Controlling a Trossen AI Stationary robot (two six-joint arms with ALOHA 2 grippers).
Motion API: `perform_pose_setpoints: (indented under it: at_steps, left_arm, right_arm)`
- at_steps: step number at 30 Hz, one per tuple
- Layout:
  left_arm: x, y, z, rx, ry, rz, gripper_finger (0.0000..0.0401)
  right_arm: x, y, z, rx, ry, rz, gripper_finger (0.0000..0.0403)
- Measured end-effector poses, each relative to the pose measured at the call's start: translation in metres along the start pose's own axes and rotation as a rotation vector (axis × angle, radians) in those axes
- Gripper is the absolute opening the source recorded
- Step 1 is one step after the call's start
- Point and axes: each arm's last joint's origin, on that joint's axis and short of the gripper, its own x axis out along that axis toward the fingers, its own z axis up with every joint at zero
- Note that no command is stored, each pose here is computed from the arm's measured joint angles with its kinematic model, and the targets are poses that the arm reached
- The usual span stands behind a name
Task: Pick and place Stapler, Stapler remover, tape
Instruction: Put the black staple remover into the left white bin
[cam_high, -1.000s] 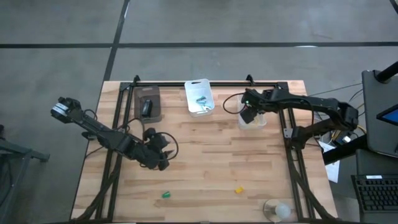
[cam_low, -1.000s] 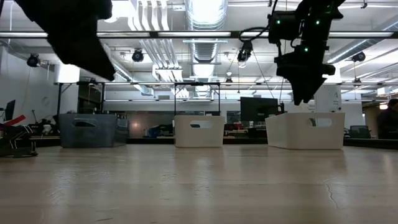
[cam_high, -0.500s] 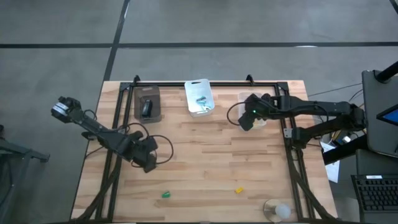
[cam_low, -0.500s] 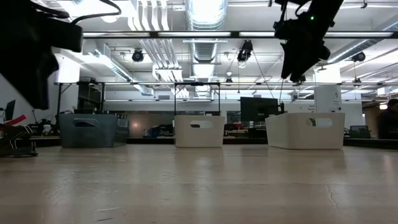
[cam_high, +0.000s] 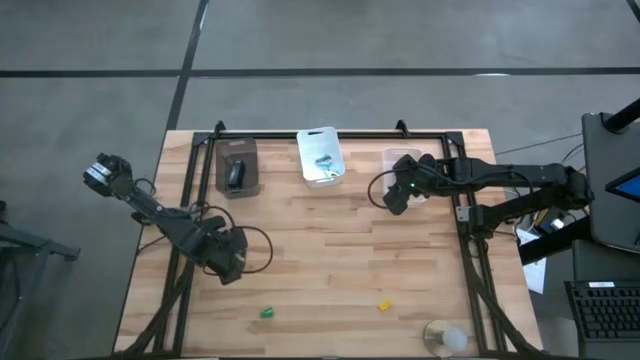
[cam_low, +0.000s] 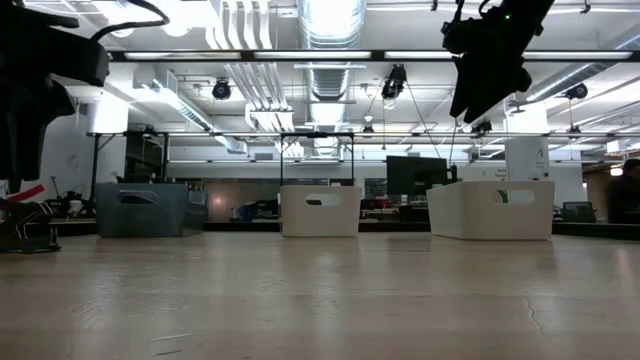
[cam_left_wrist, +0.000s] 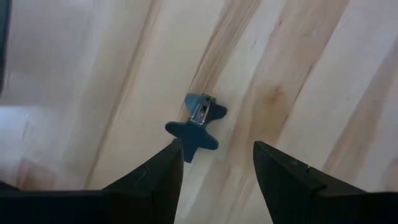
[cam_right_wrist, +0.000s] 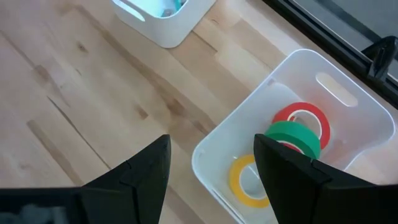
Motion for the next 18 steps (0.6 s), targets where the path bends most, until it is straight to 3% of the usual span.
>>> perform_pose_setpoints:
  at_steps: [14, 18]
  left_arm:
    - [0.036, 0.009, -0.015, -0.101, -0.011, 0.037, 0.0194]
    - [0.037, 0.009, -0.014, -0.100, -0.038, 0.043, 0.0169]
  right_arm:
    - [-0.001, 0.006, 0.002, -0.008, -0.045, 0.042, 0.0226]
    - [-0.001, 0.007, 0.003, -0.006, -0.053, 0.048, 0.0222]
